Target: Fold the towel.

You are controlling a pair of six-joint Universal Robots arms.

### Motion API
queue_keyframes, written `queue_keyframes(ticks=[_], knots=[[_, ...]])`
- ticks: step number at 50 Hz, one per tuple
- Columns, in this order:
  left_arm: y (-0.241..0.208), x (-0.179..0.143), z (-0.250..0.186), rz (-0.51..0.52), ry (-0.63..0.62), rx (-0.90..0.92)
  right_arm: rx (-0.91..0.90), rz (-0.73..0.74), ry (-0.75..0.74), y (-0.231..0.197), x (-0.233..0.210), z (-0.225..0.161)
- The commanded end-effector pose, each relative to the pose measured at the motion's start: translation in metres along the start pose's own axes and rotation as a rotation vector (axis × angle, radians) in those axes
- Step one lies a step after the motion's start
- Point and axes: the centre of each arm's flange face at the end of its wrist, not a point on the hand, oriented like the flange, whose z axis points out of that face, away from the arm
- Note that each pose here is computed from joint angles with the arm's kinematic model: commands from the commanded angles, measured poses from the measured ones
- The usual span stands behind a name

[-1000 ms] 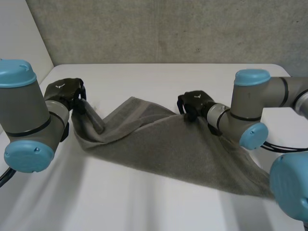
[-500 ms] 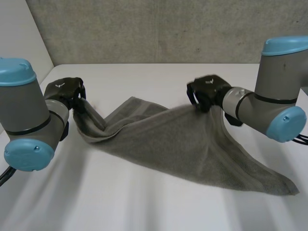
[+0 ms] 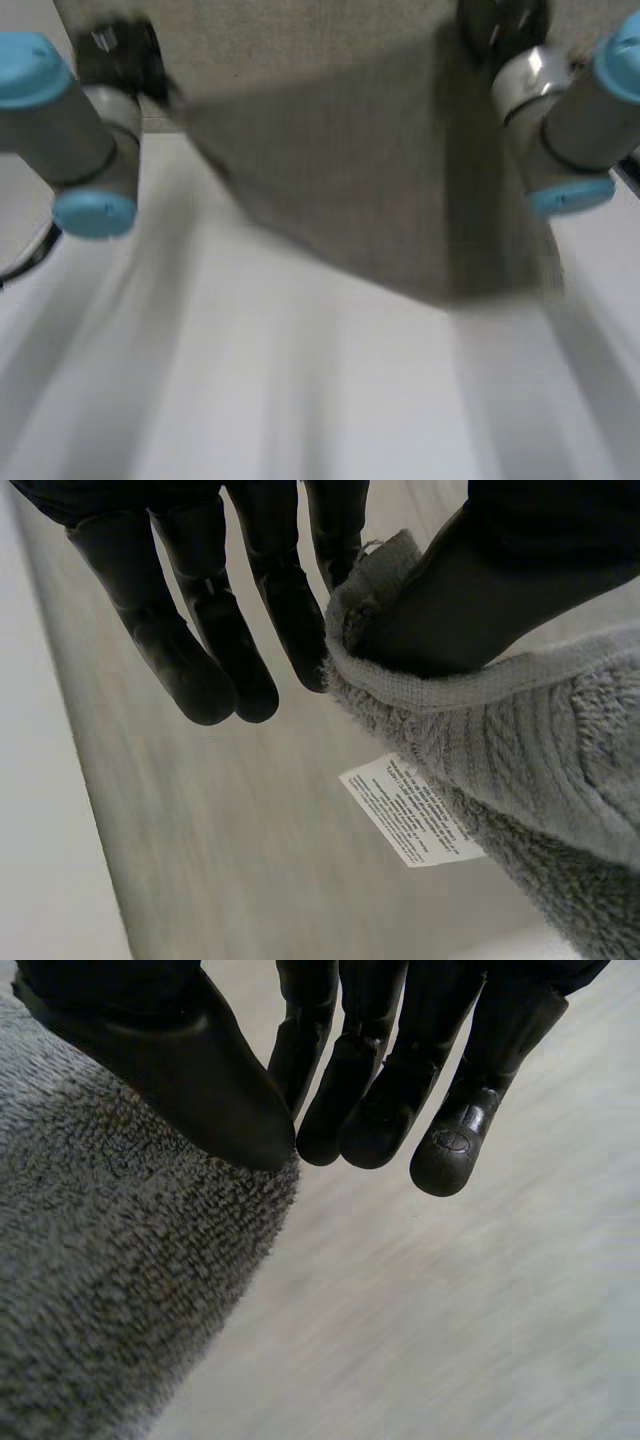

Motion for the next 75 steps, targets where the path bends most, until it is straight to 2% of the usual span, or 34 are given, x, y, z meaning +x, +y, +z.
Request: queue_keyframes(ticks=[1,5,7,10,12,13,15,18,20,21,23,26,32,42,50,52,53,55,56,58,59,61,65,71,75], knots=[[-0.071,-0.013,0.013,-0.148,-0.024,0.262,0.105,0.096,0.074,-0.032,0.022,0.003],[-0.058,-0.014,0.009,-0.165,-0.023,0.201,0.033,0.109,0.028,-0.021,0.012,-0.007],[-0.028,-0.016,-0.003,-0.157,-0.025,0.079,-0.040,0.119,-0.035,-0.006,-0.001,-0.021],[-0.011,-0.017,-0.011,-0.147,-0.029,0.018,-0.070,0.122,-0.063,-0.001,-0.006,-0.028],[0.021,-0.020,-0.029,-0.125,-0.035,-0.096,-0.164,0.129,-0.140,0.015,-0.021,-0.049],[0.021,-0.020,-0.029,-0.125,-0.035,-0.097,-0.165,0.129,-0.141,0.015,-0.021,-0.050],[0.054,-0.023,-0.050,-0.102,-0.044,-0.214,-0.303,0.139,-0.225,0.039,-0.038,-0.078],[0.081,-0.026,-0.071,-0.078,-0.053,-0.321,-0.362,0.133,-0.264,0.050,-0.048,-0.093],[0.092,-0.029,-0.082,-0.069,-0.059,-0.375,-0.486,0.109,-0.342,0.074,-0.064,-0.124],[0.092,-0.029,-0.082,-0.069,-0.059,-0.375,-0.487,0.108,-0.342,0.074,-0.065,-0.124],[0.112,-0.039,-0.101,-0.052,-0.084,-0.482,-0.599,0.055,-0.431,0.100,-0.084,-0.157],[0.122,-0.045,-0.115,-0.043,-0.100,-0.560,-0.659,0.016,-0.483,0.110,-0.091,-0.177],[0.129,-0.048,-0.143,-0.027,-0.110,-0.677,-0.699,0.002,-0.489,0.108,-0.084,-0.190],[0.113,-0.058,-0.166,-0.021,-0.150,-0.693,-0.698,0.010,-0.505,0.085,-0.074,-0.206],[0.110,-0.048,-0.172,0.023,-0.089,-0.691,-0.709,0.019,-0.519,0.084,-0.075,-0.213],[0.106,-0.041,-0.172,0.098,-0.011,-0.677,-0.711,0.020,-0.522,0.084,-0.076,-0.213],[0.106,-0.041,-0.172,0.098,-0.010,-0.677,-0.711,0.020,-0.522,0.084,-0.076,-0.213],[0.106,-0.035,-0.170,0.188,0.095,-0.658,-0.714,0.021,-0.525,0.085,-0.077,-0.214],[0.106,-0.035,-0.170,0.188,0.096,-0.658,-0.714,0.021,-0.525,0.085,-0.077,-0.214],[0.110,-0.034,-0.175,0.273,0.196,-0.664,-0.719,0.023,-0.525,0.086,-0.077,-0.215],[0.110,-0.034,-0.175,0.273,0.197,-0.664,-0.719,0.023,-0.525,0.086,-0.077,-0.215],[0.109,-0.037,-0.178,0.354,0.277,-0.662,-0.722,0.024,-0.524,0.087,-0.077,-0.215],[0.111,-0.047,-0.179,0.425,0.306,-0.669,-0.720,0.025,-0.524,0.087,-0.077,-0.215],[0.111,-0.050,-0.181,0.469,0.320,-0.665,-0.717,0.023,-0.526,0.086,-0.077,-0.215],[0.112,-0.050,-0.181,0.544,0.366,-0.651,-0.720,0.024,-0.527,0.087,-0.078,-0.216]])
